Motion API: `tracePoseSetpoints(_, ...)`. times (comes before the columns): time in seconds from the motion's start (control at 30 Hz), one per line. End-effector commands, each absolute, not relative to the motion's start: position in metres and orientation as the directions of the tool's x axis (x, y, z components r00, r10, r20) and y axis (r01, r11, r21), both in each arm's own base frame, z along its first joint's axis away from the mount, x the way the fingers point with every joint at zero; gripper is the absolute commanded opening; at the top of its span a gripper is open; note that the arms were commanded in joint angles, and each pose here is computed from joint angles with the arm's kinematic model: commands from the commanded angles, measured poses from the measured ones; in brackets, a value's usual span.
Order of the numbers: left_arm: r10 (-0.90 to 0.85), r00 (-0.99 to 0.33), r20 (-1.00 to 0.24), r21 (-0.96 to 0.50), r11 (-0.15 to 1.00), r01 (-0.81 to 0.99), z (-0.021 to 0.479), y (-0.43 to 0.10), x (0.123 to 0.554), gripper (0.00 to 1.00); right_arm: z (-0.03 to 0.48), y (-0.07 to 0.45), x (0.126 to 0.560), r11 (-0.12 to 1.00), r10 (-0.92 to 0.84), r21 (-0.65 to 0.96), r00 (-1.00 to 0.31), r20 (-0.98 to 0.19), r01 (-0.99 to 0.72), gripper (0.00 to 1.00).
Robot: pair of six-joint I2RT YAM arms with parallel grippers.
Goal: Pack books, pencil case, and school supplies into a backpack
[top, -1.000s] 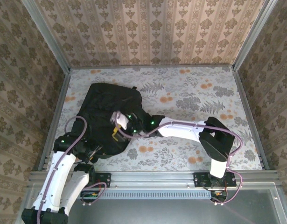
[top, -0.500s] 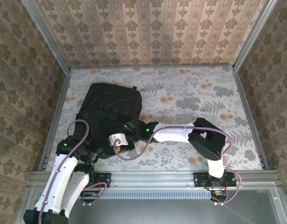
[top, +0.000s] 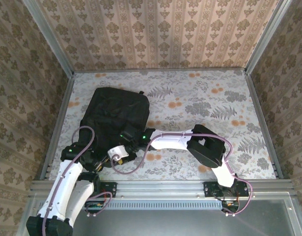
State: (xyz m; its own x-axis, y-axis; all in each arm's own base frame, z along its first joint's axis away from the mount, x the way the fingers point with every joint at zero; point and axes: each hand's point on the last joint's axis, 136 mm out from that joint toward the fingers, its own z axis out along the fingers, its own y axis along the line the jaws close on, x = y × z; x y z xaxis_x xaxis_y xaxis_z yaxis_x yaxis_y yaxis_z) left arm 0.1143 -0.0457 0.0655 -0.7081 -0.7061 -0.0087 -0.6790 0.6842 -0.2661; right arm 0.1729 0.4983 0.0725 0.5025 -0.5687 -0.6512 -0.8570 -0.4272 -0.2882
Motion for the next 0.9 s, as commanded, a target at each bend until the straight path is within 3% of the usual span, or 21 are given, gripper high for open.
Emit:
tracePoseSetpoints(0.0, -0.704, -0.710, -0.003, -0.256, 0.687, -0.680, 0.063, -0.044, 0.111, 0.42, 0.047, 0.491, 0.167, -0.490, -0.617, -0.268, 0.547, -0.566, -0.829, 0.39)
tracePoseSetpoints(0.2, -0.712, -0.703, 0.000, -0.252, 0.680, -0.689, 0.060, -0.043, 0.113, 0.41, 0.032, 0.493, 0.170, -0.498, -0.659, -0.272, 0.563, -0.499, -0.823, 0.27)
tracePoseSetpoints(0.37, -0.722, -0.691, 0.004, -0.243, 0.670, -0.701, 0.055, -0.041, 0.113, 0.41, 0.034, 0.493, 0.170, -0.489, -0.667, -0.276, 0.559, -0.492, -0.827, 0.02)
tracePoseSetpoints(0.53, -0.737, -0.675, 0.022, -0.240, 0.652, -0.719, 0.049, -0.041, 0.114, 0.39, 0.044, 0.489, 0.169, -0.473, -0.657, -0.306, 0.562, -0.502, -0.826, 0.00)
tracePoseSetpoints(0.8, -0.742, -0.671, 0.012, -0.237, 0.650, -0.722, 0.044, -0.038, 0.117, 0.01, 0.064, 0.474, 0.170, -0.443, -0.655, -0.363, 0.573, -0.493, -0.820, 0.00)
tracePoseSetpoints(0.87, -0.740, -0.672, 0.011, -0.239, 0.651, -0.721, 0.043, -0.038, 0.117, 0.00, 0.068, 0.469, 0.172, -0.433, -0.659, -0.377, 0.573, -0.487, -0.819, 0.00)
